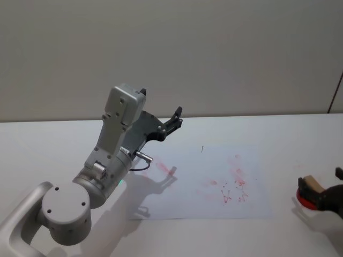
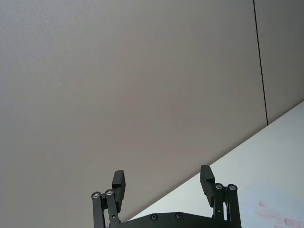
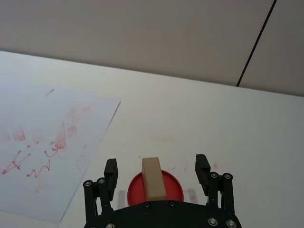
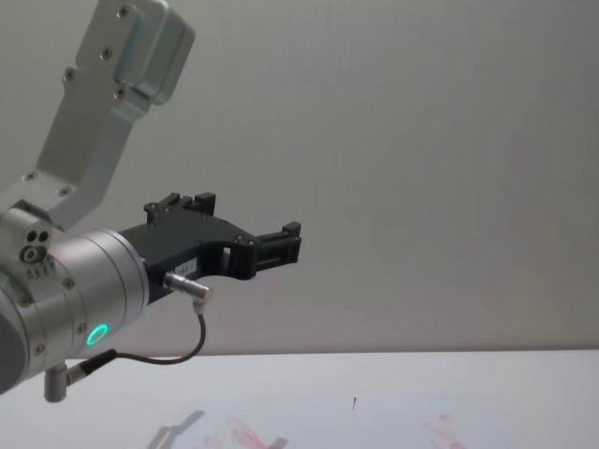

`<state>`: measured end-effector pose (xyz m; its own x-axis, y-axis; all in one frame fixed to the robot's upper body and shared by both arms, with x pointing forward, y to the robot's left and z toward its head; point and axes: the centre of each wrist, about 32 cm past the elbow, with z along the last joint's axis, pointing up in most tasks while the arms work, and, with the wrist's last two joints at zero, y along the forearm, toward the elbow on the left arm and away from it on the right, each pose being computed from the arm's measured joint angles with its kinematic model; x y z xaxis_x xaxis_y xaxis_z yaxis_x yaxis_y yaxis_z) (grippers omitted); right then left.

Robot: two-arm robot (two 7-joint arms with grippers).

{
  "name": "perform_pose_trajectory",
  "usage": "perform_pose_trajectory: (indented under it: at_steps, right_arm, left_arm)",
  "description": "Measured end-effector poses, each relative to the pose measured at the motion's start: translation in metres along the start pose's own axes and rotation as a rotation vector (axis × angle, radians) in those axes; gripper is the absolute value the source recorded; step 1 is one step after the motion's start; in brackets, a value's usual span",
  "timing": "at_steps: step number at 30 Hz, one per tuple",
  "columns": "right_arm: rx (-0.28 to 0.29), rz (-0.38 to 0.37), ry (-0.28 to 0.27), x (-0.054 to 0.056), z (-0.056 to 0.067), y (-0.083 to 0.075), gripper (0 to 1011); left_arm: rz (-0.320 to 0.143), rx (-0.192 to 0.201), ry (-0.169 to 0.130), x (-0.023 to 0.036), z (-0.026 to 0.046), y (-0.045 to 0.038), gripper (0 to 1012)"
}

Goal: Use the one hand to pick up the stamp and affix it onto the A4 paper.

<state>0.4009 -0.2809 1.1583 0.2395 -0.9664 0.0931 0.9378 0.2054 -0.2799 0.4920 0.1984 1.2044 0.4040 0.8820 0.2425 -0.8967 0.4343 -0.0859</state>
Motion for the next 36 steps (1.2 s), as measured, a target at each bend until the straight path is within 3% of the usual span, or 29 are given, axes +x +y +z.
perform_pose_trajectory:
  at_steps: [8, 18, 25, 36]
  right_arm:
    - [-0.058, 0.006, -0.009, 0.000, -0.008, 0.004, 1001]
    - [-0.079, 0.023, -0.019, -0.002, -0.011, 0.012, 1001]
    - [-0.088, 0.030, -0.022, -0.003, -0.013, 0.016, 860]
    - [-0.094, 0.037, -0.025, -0.004, -0.014, 0.019, 517]
  left_arm:
    - [0.000, 0.000, 0.000, 0.0000, 0.0000, 0.0000, 1001]
    - [0.000, 0.000, 0.000, 0.0000, 0.0000, 0.0000, 1001]
    - [0.000, 0.000, 0.000, 0.0000, 0.0000, 0.0000, 1001]
    - [0.000, 0.000, 0.000, 0.0000, 0.0000, 0.0000, 1001]
